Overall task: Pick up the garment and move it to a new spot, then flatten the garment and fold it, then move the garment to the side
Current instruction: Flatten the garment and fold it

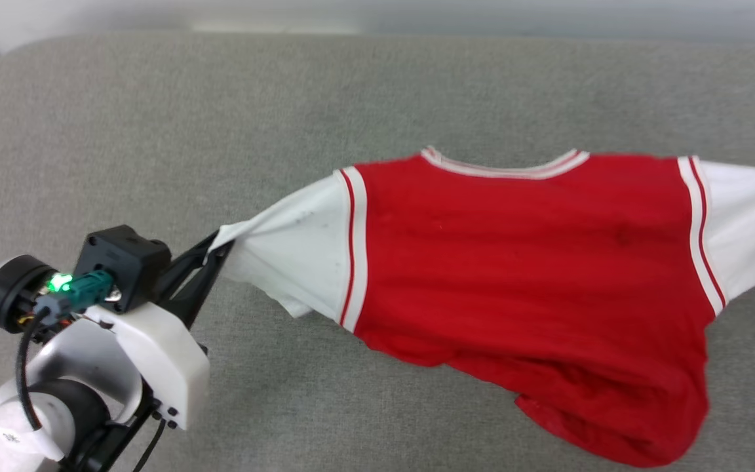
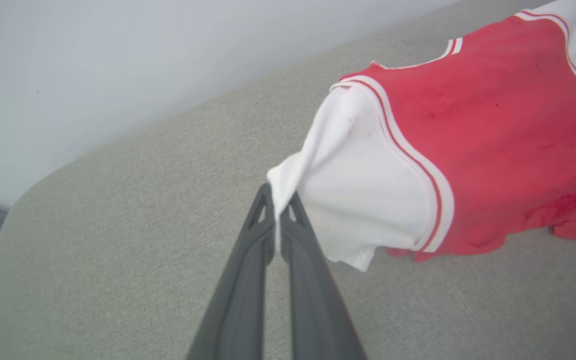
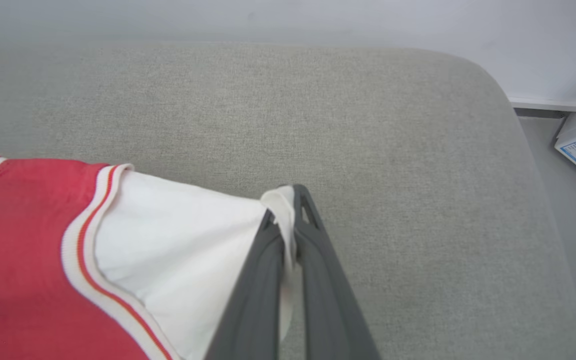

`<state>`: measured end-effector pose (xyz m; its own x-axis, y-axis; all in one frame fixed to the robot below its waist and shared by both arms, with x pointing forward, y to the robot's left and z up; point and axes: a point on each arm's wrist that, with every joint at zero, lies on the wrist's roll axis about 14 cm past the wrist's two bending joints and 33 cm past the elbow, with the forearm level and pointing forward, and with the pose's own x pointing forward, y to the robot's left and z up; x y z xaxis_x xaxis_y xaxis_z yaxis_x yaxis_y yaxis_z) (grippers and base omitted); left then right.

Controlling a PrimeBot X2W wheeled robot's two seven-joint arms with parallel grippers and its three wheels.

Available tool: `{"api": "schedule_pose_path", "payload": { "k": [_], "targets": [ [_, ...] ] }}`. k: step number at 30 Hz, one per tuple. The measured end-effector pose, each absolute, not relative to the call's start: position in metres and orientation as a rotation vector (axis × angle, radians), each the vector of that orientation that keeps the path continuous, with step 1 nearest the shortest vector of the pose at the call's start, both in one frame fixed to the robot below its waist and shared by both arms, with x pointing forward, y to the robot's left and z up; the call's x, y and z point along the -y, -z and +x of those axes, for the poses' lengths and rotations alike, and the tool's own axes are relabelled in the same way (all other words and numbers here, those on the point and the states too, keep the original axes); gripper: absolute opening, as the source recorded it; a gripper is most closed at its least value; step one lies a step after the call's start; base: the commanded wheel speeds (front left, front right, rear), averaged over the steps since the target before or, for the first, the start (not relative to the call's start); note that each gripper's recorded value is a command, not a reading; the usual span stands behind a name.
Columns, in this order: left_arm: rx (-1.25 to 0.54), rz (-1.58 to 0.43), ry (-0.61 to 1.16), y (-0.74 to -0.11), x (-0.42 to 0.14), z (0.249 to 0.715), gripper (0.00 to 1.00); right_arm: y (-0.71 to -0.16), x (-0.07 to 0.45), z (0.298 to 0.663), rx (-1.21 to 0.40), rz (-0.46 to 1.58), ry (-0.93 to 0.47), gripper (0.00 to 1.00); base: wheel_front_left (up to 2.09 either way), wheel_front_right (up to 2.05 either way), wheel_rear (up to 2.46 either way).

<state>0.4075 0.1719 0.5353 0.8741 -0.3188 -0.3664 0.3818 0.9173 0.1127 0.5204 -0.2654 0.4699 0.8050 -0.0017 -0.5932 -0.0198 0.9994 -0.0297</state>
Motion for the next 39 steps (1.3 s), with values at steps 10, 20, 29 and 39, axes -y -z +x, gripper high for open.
{"api": "schedule_pose_path", "payload": {
  "k": [10,20,29,39],
  "targets": [
    [-0.093,0.233,0.301,-0.620,-0.187,0.405,0.00,-0.605,0.273,0.503,-0.236,-0.009,-0.026,0.00,0.00,0.00,0.00],
    [0.167,0.263,0.236,-0.706,-0.200,0.397,0.00,-0.708,0.260,0.468,0.091,-0.001,-0.072,0.00,0.00,0.00,0.00],
    [0.381,0.290,0.171,-0.773,-0.213,0.392,0.00,-0.742,0.248,0.454,0.179,0.000,-0.111,0.00,0.00,0.00,0.00],
    [0.476,0.289,0.126,-0.803,-0.233,0.423,0.00,-0.766,0.237,0.478,0.250,-0.005,-0.146,0.00,0.00,0.00,0.00]
  ]
}}
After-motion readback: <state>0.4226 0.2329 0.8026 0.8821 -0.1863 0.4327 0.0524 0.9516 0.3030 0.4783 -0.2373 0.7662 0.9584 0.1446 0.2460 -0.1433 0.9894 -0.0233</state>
